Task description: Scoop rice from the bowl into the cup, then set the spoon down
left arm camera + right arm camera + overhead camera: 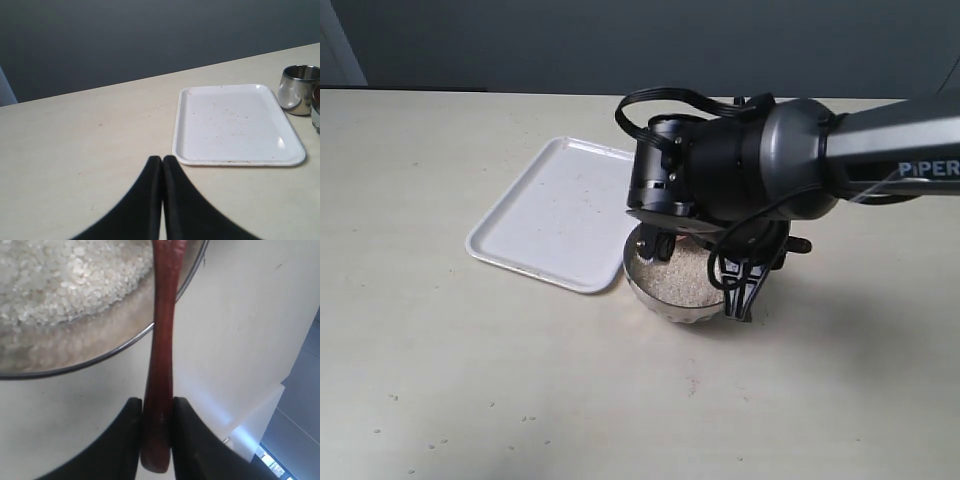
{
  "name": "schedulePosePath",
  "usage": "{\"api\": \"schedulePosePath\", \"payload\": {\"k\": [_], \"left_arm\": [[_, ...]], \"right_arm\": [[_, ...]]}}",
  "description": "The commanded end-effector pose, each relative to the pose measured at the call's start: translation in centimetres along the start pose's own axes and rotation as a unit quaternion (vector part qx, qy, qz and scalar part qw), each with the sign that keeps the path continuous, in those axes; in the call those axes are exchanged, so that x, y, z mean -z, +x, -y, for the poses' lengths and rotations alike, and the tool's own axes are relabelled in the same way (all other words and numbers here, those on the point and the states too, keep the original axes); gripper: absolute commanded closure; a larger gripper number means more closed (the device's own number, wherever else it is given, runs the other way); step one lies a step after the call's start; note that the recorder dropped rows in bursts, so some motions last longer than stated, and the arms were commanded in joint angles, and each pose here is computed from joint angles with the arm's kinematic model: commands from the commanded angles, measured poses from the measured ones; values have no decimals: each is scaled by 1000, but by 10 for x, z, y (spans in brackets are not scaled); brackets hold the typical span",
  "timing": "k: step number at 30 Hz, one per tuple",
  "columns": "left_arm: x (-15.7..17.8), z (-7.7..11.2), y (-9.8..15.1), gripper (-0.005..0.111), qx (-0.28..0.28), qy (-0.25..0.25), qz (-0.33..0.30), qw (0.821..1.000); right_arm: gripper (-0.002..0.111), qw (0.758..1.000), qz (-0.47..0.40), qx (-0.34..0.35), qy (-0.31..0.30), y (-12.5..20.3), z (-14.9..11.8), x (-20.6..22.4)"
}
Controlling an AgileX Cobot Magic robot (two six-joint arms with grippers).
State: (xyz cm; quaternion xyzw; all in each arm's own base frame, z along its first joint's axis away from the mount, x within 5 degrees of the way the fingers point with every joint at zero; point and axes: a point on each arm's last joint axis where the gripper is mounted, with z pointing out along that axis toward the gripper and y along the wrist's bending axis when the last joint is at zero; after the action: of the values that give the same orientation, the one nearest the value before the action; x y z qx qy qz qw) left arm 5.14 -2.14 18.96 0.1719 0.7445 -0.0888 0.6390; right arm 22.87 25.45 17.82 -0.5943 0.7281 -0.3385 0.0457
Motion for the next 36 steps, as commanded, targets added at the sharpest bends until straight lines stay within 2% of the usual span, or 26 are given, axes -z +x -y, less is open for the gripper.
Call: {"api": "schedulePosePath", "payload": {"k": [1,9,20,29,36], "left_arm": [[1,0,-2,106,0,0,9,1000],[1,0,-2,106,0,0,9,1000],[1,0,-2,106,0,0,9,1000],[1,0,-2,106,0,0,9,1000],[1,0,-2,106,0,0,9,1000]], "right_arm": [[109,1000,-16,12,8,5,-5,-6],[109,999,-20,5,33,7,-3,-9],[109,999,-27,35,28,-6,-23,-12],[109,998,-22,52,-9,-5,-29,-7],[109,999,-18,21,-40,5,-20,-5]]}}
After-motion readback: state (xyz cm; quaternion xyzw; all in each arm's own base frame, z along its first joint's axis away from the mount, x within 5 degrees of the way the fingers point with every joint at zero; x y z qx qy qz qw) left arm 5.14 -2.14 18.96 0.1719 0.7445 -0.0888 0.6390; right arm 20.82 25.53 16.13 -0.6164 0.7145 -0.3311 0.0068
